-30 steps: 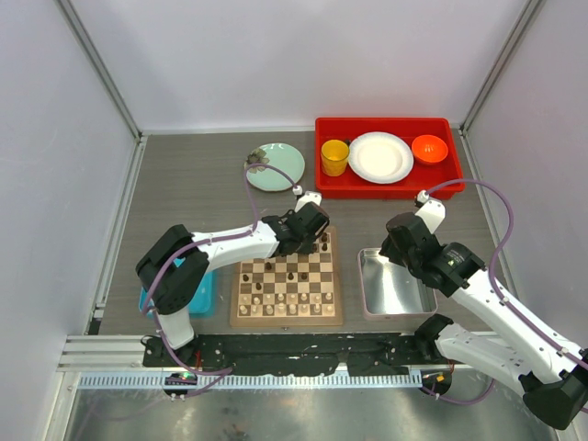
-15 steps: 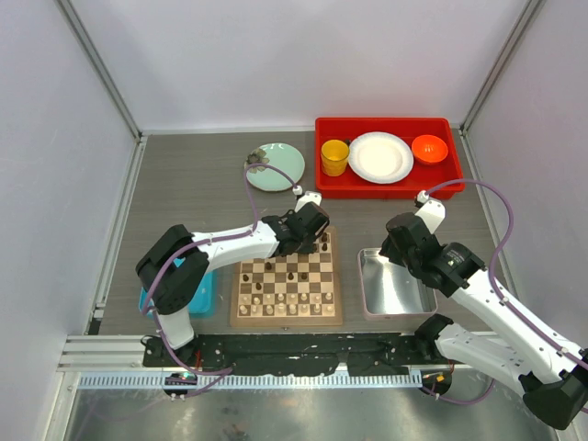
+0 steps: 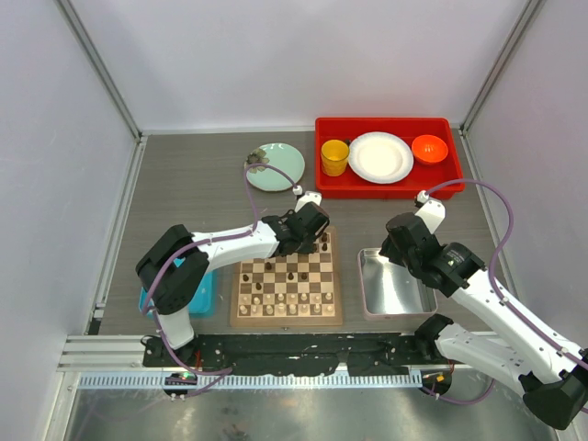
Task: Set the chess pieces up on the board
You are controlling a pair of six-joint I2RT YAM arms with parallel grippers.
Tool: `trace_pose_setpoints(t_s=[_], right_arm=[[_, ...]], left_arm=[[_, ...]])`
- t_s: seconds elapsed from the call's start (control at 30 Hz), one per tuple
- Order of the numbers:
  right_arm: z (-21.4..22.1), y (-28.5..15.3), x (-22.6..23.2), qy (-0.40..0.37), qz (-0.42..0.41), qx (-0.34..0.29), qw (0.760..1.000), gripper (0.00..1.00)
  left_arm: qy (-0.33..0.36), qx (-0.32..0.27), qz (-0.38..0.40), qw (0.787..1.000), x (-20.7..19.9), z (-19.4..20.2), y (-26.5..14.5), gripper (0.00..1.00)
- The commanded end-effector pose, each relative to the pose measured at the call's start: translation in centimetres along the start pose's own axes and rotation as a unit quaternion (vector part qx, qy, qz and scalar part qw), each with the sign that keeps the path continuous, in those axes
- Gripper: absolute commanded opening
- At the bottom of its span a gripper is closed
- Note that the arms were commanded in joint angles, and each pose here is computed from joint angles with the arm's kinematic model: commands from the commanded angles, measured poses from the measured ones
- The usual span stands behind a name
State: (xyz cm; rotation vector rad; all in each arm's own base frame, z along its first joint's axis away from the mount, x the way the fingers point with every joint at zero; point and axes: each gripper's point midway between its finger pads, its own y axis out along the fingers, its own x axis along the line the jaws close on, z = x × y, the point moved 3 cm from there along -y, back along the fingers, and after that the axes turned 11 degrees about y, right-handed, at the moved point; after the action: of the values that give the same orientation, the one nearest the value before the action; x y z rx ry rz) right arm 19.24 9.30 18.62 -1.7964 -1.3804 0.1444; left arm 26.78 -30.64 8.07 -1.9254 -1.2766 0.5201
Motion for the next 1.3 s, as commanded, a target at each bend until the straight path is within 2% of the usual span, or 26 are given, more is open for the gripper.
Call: trace_pose_setpoints(t_s=[0.0,0.33,0.77,1.03,1.27], right_arm=[[-0.5,-0.2,0.0,0.008,-0.003,-0.012,1.0,0.45],[-0.4,-0.2,-0.1,0.008,-0.003,-0.012,1.0,0.45],[-0.4,-0.2,-0.2,0.007,-0.002,-0.011,1.0,0.45],[-0.6,-0.4,-0.3,0.008,-0.002,-0.014,1.0,0.45],[-0.5,-0.2,-0.4,0.007,0.003,-0.016,1.0,0.45]], left_arm=[[-0.015,-0.039,0.011,0.999,-0.5,-2.6,-1.1,0.22],[-0.016,-0.042,0.011,0.999,-0.6,-2.7,-1.1,0.25],[-0.018,-0.05,0.01,0.999,-0.1,-3.1,-2.1,0.38],[-0.023,-0.06,0.015,0.998,0.6,-3.7,-4.6,0.41],[-0.015,-0.058,0.039,0.997,1.3,-2.0,-8.2,0.45]])
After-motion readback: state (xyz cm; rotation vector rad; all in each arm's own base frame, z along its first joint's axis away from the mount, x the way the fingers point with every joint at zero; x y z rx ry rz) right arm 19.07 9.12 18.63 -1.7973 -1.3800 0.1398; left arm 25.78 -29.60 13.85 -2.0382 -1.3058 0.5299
